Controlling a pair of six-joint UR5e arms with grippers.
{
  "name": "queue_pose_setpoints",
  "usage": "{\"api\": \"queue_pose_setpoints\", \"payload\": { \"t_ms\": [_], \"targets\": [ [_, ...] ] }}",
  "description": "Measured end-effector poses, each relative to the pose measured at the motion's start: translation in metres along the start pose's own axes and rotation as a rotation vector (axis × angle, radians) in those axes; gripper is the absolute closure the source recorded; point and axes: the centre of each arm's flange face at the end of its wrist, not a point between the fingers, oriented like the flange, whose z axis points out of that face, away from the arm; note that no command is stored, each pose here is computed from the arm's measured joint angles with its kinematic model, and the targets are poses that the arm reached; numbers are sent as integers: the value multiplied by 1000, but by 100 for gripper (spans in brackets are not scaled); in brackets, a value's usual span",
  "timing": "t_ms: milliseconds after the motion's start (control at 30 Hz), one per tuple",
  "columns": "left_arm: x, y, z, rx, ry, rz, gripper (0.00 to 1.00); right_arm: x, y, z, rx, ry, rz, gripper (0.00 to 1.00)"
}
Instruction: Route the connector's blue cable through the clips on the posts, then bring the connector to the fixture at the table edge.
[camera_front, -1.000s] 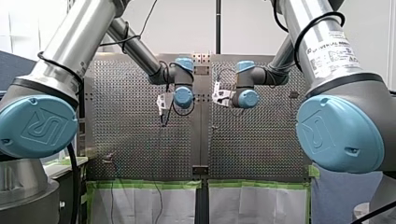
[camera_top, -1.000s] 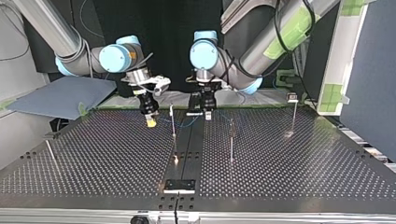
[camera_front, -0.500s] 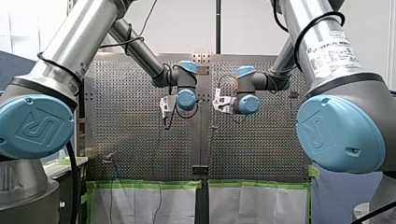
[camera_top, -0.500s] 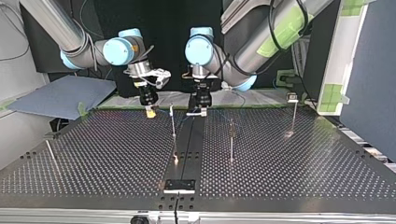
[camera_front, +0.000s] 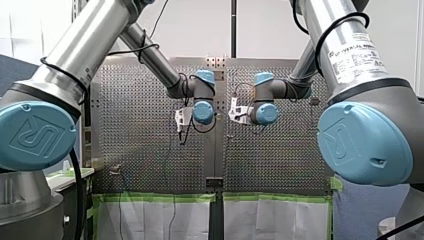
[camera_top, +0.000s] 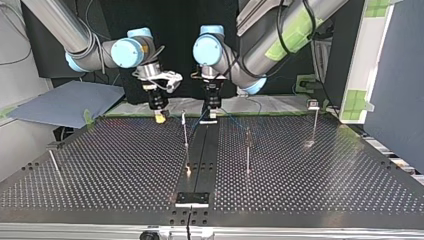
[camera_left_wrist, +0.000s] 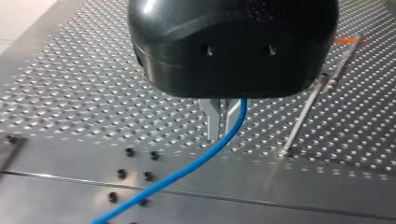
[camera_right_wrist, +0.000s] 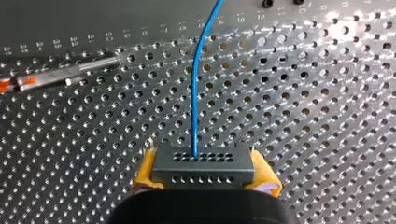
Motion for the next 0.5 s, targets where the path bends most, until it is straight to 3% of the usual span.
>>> {"api": "queue_pose_setpoints", "payload": {
  "t_ms": [500],
  "targets": [
    [20, -6, -3, 8, 17, 10, 100, -14, 8, -13, -18, -23, -2, 100]
  ]
}}
